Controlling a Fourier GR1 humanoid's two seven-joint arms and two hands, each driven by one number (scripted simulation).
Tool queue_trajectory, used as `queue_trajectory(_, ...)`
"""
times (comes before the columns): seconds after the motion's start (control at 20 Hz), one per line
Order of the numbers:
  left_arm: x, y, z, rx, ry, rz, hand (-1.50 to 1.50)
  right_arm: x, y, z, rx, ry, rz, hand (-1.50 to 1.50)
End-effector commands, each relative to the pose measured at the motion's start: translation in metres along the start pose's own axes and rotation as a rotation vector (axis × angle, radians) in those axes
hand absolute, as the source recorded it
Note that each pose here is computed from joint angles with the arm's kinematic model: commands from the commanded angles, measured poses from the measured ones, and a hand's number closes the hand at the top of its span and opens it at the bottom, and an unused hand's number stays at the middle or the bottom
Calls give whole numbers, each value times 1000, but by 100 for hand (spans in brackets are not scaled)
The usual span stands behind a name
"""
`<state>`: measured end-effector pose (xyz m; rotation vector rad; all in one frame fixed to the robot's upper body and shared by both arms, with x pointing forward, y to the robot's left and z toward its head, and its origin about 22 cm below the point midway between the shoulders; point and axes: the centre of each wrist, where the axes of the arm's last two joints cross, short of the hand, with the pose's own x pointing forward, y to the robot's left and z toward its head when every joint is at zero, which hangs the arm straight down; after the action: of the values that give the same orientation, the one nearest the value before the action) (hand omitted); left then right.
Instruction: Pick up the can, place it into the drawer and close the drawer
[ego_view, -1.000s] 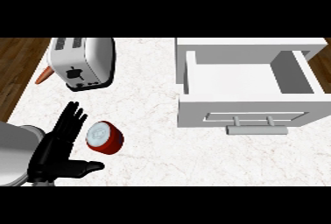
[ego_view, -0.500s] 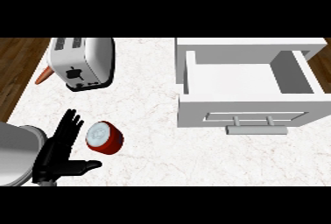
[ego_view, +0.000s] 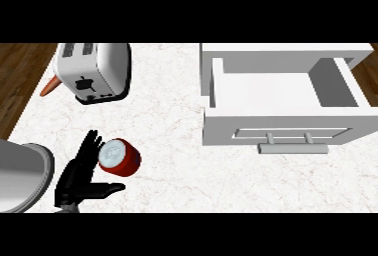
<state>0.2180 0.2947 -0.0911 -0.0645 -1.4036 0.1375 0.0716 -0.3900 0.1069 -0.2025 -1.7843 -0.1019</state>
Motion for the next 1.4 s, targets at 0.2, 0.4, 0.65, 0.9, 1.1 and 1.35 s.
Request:
queue_trajectory(0.2, -43, 7, -2, -27, 22, 44, -150, 5, 7, 19, -2, 17, -14, -150)
queue_trajectory(0.4, -27, -12, -25, -22, 23, 80, -150, 7, -13, 12, 13, -13, -1, -150)
queue_trajectory(0.65, -45, -17, -36, -23, 41, 130, -150, 3, 8, 16, 14, 10, -10, -150)
queue_trajectory(0.9, -35, -20, -46, -95, 36, 185, 150, 19, 12, -6, 17, 8, -24, -150)
queue_trajectory(1.1, -15, -32, -47, -180, 3, 192, 150, 14, 22, 7, 20, 25, -28, -150)
queue_trajectory(1.35, 3, -56, -56, -276, -53, 223, 150, 15, 12, 13, -1, 11, -23, -150)
